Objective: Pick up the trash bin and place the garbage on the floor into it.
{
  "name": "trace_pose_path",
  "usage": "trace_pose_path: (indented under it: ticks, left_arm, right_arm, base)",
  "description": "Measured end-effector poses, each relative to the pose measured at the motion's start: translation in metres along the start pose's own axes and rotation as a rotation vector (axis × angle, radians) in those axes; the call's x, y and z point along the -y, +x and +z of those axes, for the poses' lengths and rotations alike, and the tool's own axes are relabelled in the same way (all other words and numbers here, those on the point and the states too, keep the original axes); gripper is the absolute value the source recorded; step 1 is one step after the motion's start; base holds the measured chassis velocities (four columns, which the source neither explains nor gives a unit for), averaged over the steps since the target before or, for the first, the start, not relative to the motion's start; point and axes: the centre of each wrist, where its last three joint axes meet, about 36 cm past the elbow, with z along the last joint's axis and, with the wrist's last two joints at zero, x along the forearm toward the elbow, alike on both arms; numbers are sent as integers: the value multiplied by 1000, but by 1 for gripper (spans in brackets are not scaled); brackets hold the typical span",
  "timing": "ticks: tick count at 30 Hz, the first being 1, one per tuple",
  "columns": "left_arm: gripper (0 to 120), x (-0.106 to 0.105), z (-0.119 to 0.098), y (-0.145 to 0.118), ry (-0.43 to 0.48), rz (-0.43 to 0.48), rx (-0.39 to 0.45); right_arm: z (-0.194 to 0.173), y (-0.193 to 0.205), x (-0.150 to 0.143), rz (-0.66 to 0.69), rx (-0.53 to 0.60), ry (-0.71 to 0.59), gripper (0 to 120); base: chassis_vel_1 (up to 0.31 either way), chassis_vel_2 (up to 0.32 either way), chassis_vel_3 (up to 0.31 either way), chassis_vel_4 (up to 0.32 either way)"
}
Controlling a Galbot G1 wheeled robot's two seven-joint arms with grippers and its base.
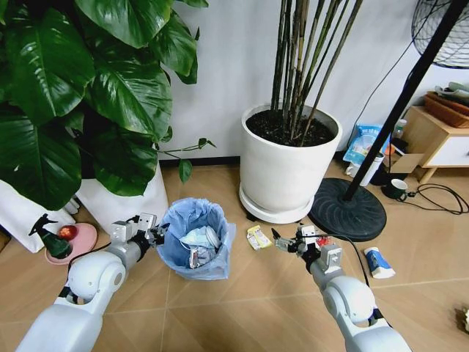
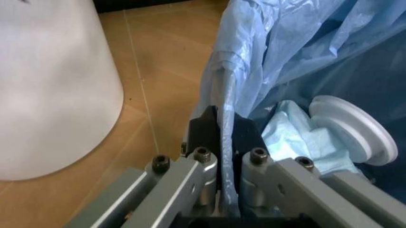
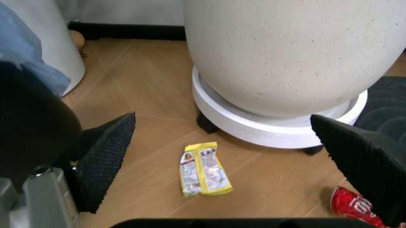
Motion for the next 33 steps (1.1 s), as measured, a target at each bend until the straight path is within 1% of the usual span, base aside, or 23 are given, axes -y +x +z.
trace_pose_path:
  ticks: [12, 21, 29, 33]
  left_arm:
    - [0, 2, 1, 2, 1, 3, 2]
    - [0, 3, -1, 2, -3, 1, 6]
    - [0, 2, 0, 1, -4, -2, 4]
    - [0, 2, -1, 3, -4, -6, 5]
  right_arm:
    - [16, 15, 0, -4, -19, 10, 100]
    - [25, 21, 0, -11, -25, 14, 100]
    - [36, 22, -6, -31, -48, 19, 100]
    - [51, 24, -10, -39, -75, 15, 100]
  base:
    - [-16, 12, 17, -12]
    - [-99, 100, 94, -100]
    - [-105, 108, 105, -118]
    - [-57, 63, 65, -55]
